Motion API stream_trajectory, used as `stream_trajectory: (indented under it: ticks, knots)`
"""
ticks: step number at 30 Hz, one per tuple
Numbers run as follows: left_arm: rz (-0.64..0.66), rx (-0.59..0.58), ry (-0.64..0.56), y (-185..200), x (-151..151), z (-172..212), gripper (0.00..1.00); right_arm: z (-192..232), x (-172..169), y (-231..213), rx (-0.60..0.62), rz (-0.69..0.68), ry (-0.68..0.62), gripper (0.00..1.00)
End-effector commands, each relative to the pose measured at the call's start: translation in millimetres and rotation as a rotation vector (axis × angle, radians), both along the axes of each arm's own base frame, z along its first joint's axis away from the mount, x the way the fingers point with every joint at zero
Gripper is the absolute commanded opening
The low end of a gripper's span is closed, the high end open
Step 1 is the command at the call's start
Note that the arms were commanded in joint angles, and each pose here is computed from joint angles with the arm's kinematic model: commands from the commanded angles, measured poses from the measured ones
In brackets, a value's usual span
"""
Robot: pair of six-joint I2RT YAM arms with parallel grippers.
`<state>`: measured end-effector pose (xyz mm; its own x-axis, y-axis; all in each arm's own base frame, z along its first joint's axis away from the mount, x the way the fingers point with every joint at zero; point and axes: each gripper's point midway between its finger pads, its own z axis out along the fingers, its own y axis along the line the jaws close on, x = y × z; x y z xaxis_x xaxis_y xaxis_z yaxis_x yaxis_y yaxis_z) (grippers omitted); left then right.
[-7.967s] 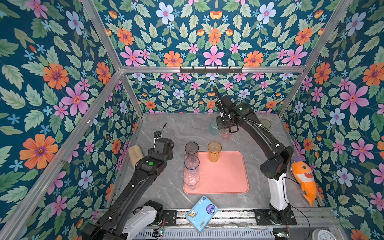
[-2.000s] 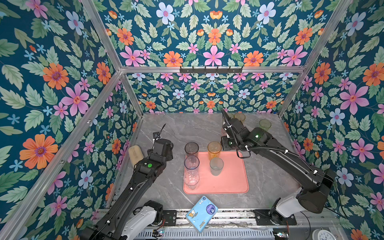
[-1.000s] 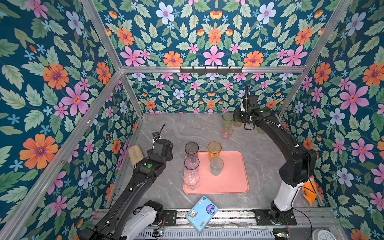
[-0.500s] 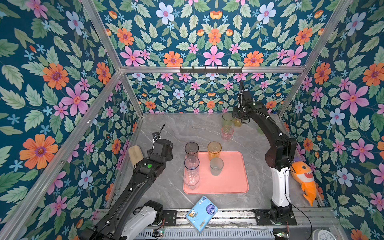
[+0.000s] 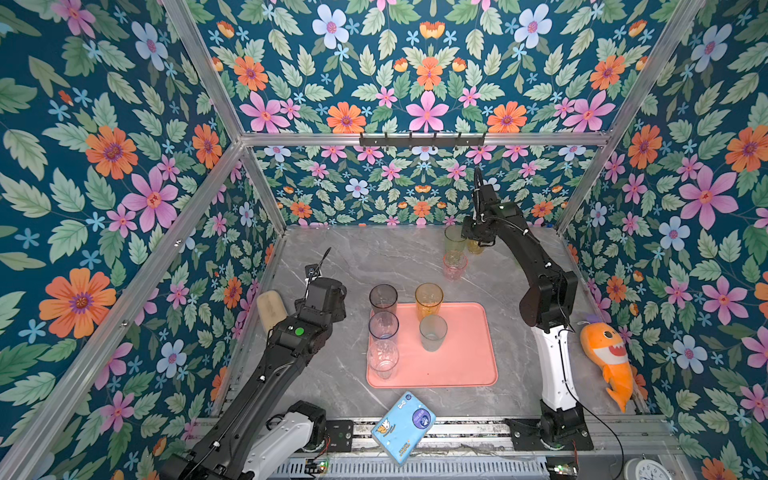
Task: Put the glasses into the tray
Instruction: 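Lower the right gripper onto the green glass rim and grasp it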
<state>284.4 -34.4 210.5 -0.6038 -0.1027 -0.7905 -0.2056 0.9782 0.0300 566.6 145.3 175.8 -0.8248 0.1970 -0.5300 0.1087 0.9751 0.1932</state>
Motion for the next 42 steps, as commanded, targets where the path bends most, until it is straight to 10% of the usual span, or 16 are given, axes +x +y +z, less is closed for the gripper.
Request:
stream_trajectory:
  ticks: [1, 42]
  knots:
    - [0.008, 0.007, -0.007, 2, 1, 1, 0.72, -3, 0, 3, 0.018, 0.006, 0.012, 0.51]
    - [-0.001, 0.009, 0.007, 0, 2, -2, 0.72, -28, 15, 23, 0.112, 0.031, 0.029, 0.33]
